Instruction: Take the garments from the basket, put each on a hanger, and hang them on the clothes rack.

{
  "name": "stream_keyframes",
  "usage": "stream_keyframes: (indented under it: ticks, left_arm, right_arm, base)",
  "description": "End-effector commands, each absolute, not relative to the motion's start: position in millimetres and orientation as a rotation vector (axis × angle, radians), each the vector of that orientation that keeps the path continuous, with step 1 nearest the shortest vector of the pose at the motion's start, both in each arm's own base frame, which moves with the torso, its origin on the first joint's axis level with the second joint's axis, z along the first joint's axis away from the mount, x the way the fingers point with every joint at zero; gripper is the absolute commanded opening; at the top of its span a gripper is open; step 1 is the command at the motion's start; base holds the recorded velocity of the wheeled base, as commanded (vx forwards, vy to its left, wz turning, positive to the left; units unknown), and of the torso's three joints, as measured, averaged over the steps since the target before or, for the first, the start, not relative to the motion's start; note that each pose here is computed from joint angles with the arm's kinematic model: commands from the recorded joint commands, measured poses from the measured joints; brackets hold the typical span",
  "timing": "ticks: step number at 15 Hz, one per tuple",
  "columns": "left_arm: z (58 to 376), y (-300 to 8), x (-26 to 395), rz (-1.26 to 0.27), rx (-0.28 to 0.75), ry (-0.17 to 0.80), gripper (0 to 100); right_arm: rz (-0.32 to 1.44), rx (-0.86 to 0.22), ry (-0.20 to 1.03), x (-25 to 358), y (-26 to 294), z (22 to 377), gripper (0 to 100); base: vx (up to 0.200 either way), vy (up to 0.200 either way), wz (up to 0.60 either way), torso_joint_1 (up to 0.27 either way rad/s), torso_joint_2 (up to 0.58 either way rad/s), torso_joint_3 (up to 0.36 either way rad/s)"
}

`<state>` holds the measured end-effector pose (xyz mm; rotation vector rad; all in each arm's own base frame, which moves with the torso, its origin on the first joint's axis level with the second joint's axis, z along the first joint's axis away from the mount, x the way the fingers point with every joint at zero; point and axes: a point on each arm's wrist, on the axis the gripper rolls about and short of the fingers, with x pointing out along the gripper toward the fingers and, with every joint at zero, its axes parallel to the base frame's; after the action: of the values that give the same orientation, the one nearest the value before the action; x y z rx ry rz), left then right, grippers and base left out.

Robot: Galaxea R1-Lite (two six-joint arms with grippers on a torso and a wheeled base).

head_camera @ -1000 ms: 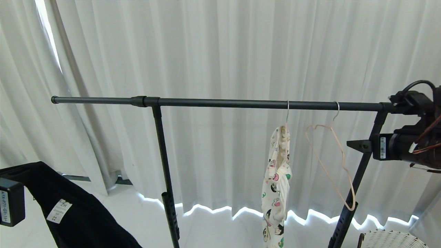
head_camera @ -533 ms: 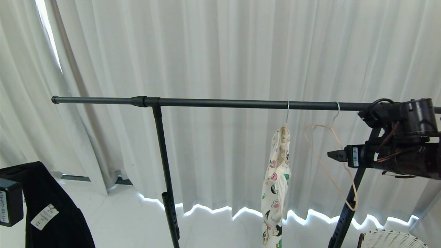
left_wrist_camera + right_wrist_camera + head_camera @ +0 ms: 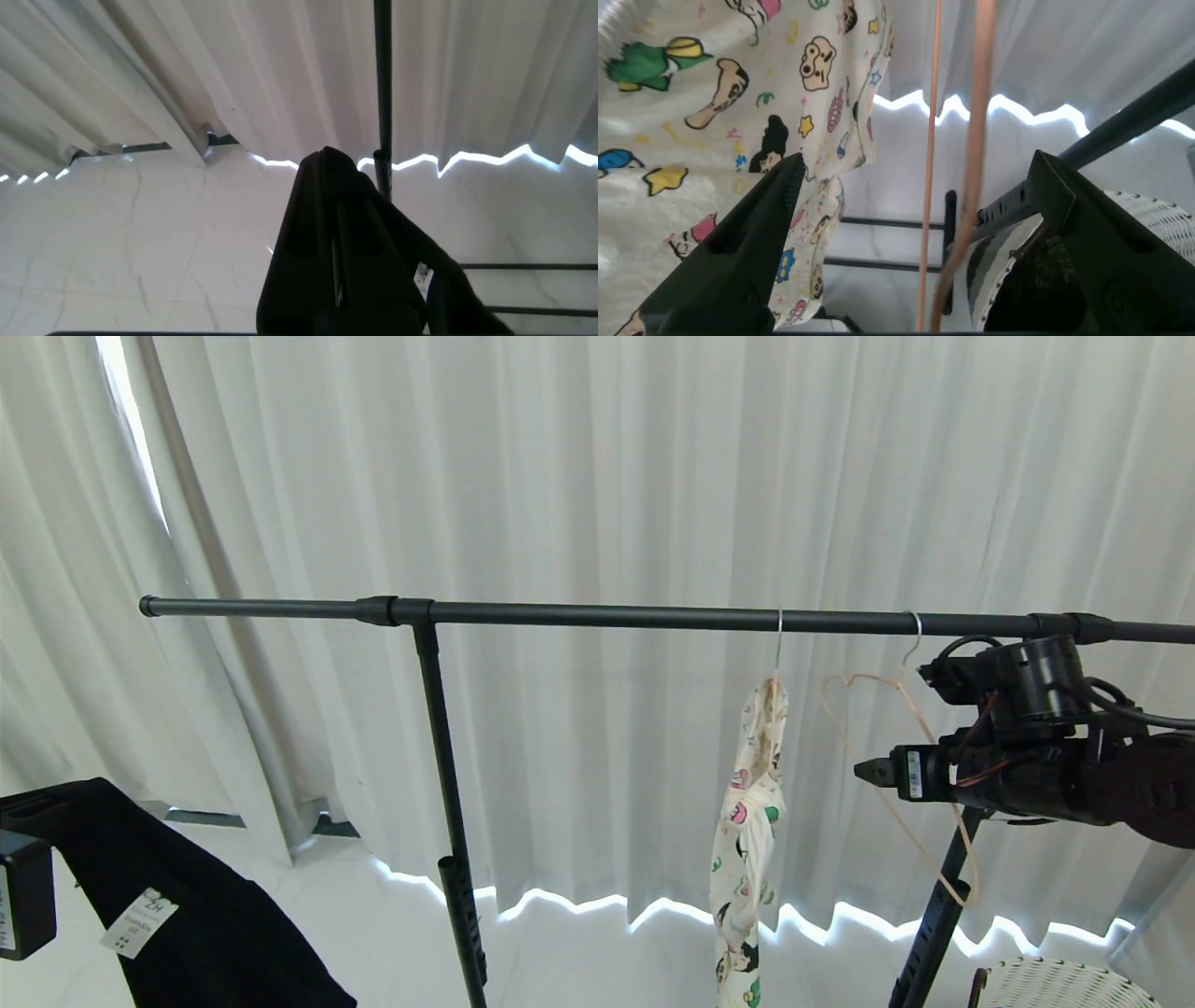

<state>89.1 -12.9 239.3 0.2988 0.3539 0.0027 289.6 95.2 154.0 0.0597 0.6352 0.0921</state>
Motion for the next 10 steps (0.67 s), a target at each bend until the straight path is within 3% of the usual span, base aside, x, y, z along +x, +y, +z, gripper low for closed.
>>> stream_keyframes:
  ticks: [1, 3, 4, 10]
  left_arm:
    - [238.3, -12.9, 88.8, 0.002, 0.3, 0.356, 0]
    - [238.3, -12.9, 88.8, 0.002, 0.3, 0.356, 0]
    - [238.5, -12.8, 88.4, 0.002, 0.299, 0.355, 0]
    - [238.9, -12.8, 88.4, 0.002, 0.299, 0.353, 0]
  right_arm:
    - [0.091, 0.058, 0.648, 295.3, 96.8, 145.7, 100]
    - [0.091, 0.056, 0.65, 297.1, 97.4, 143.7, 100]
    - [0.091, 0.056, 0.65, 298.3, 97.8, 143.2, 0]
    - [0.095, 0.065, 0.619, 305.7, 100.3, 150.6, 0]
  base:
    - [0.0, 0.0, 0.0, 0.0, 0.0, 0.0]
    - [0.0, 0.0, 0.0, 0.0, 0.0, 0.0]
    - [0.0, 0.0, 0.0, 0.0, 0.0, 0.0]
    - [0.0, 0.0, 0.0, 0.0, 0.0, 0.0]
